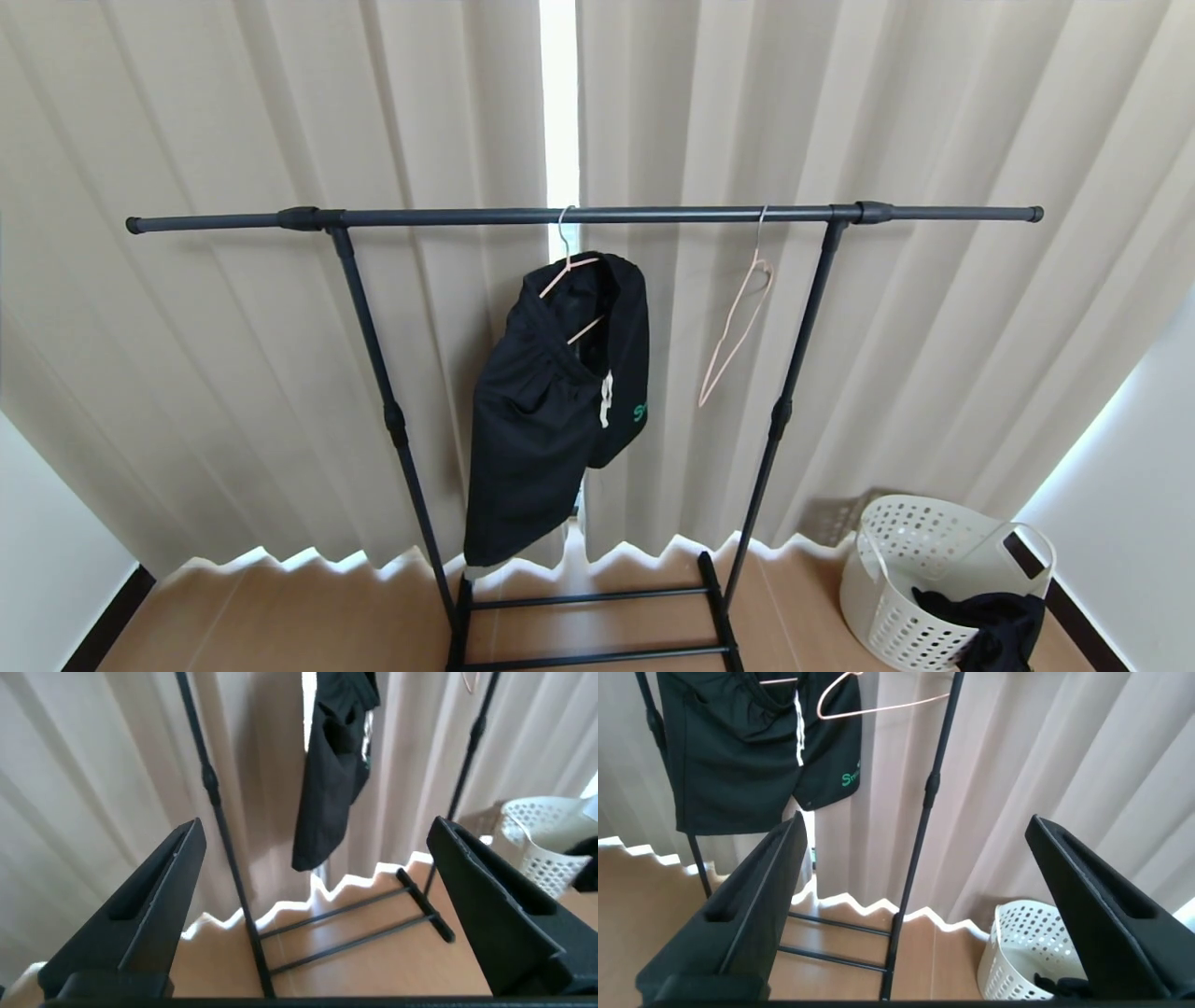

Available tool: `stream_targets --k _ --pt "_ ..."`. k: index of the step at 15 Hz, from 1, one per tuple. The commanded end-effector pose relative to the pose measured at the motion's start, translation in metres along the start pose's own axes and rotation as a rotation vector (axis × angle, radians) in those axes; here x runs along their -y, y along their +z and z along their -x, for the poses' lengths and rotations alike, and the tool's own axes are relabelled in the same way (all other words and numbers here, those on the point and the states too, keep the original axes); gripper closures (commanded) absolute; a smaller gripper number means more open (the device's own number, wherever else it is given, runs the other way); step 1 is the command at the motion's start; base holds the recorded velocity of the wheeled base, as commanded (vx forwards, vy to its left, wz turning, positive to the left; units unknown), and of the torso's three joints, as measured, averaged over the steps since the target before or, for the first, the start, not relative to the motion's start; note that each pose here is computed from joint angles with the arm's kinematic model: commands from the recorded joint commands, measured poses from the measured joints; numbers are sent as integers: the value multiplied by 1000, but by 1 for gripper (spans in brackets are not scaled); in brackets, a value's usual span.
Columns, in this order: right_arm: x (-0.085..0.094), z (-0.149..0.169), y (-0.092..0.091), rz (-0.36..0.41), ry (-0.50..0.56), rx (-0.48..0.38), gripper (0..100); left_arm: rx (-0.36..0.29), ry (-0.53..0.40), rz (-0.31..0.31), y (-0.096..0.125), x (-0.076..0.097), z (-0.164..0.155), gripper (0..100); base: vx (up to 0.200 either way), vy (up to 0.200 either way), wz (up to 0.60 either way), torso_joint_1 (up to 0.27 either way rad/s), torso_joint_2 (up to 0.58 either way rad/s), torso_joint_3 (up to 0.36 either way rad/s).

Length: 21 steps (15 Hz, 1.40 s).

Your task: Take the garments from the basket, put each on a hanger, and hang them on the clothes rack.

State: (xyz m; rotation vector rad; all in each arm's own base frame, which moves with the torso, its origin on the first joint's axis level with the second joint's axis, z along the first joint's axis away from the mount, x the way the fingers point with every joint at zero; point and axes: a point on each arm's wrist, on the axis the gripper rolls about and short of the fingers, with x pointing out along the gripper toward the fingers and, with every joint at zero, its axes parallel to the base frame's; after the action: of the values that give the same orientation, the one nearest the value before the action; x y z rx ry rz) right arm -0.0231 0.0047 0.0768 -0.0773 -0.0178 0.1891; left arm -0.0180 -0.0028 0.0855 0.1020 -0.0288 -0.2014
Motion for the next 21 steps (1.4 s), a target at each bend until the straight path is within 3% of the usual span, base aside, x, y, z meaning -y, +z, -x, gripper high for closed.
stream_targets --k 1,3,12,21 --pt "0 0 0 -1 2 0 0 62 42 29 -1 2 5 0 0 0 0 0 0 0" --pt "0 0 0 -8 11 4 0 63 44 57 -1 2 5 0 0 0 0 0 0 0" --pt "0 0 0 -9 16 3 0 65 12 55 -1 3 5 0 0 0 0 0 0 0" --pt "0 0 0 31 18 0 0 65 15 51 -1 2 5 0 0 0 0 -146 344 185"
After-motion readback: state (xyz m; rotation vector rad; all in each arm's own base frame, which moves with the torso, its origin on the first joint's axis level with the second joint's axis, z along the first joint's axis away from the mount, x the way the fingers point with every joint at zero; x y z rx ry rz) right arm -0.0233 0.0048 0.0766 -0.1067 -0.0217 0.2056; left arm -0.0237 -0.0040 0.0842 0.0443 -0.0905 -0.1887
